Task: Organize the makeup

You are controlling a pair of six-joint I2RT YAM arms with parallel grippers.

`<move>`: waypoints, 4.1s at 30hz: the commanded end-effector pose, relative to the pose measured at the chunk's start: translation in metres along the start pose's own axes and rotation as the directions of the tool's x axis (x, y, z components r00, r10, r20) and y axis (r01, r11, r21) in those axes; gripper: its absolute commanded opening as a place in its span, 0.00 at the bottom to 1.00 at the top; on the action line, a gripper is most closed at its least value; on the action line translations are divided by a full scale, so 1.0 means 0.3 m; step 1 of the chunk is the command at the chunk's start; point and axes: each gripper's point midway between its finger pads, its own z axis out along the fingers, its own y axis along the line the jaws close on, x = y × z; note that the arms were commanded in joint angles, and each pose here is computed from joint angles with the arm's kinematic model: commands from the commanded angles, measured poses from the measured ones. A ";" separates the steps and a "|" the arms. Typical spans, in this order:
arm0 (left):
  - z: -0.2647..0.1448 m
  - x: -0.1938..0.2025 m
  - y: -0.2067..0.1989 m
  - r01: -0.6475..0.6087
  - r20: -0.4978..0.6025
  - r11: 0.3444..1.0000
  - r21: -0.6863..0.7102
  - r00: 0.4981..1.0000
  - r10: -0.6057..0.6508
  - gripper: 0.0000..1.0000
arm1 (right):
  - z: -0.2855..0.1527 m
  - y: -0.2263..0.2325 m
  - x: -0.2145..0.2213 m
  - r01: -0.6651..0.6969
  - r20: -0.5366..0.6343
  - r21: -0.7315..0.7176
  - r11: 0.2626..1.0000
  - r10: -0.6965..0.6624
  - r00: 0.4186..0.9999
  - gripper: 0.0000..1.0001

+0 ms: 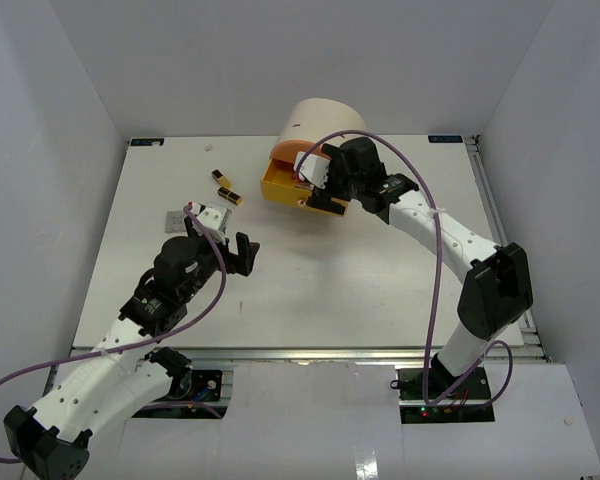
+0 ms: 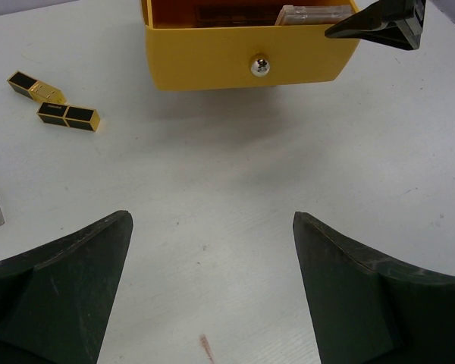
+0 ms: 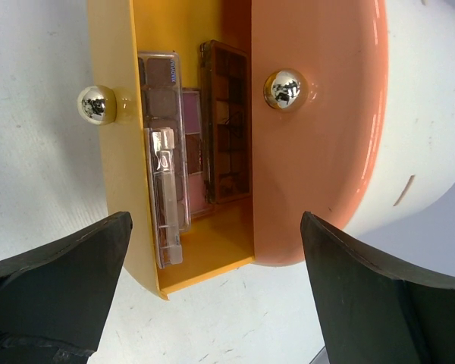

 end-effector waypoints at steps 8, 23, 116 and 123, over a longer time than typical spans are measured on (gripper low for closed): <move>0.000 0.008 -0.004 0.007 -0.001 1.000 0.012 1.000 -0.007 0.98 | -0.073 -0.132 -0.099 -0.011 0.082 0.126 0.992 0.000 0.997 0.99; 0.000 0.007 -0.003 0.007 0.000 1.000 0.012 1.000 -0.007 0.98 | 0.007 -0.146 -0.004 0.002 -0.023 0.169 0.986 0.002 1.000 0.98; 0.599 -0.271 0.040 0.380 -0.078 0.923 0.055 0.923 -0.376 0.13 | -0.483 0.248 0.015 -0.296 0.467 -0.446 0.845 0.502 0.728 0.96; 0.756 -0.290 -0.059 0.334 -0.005 0.942 -0.012 0.942 -0.334 0.15 | -0.482 0.245 0.026 -0.305 0.464 -0.449 0.840 0.511 0.724 0.96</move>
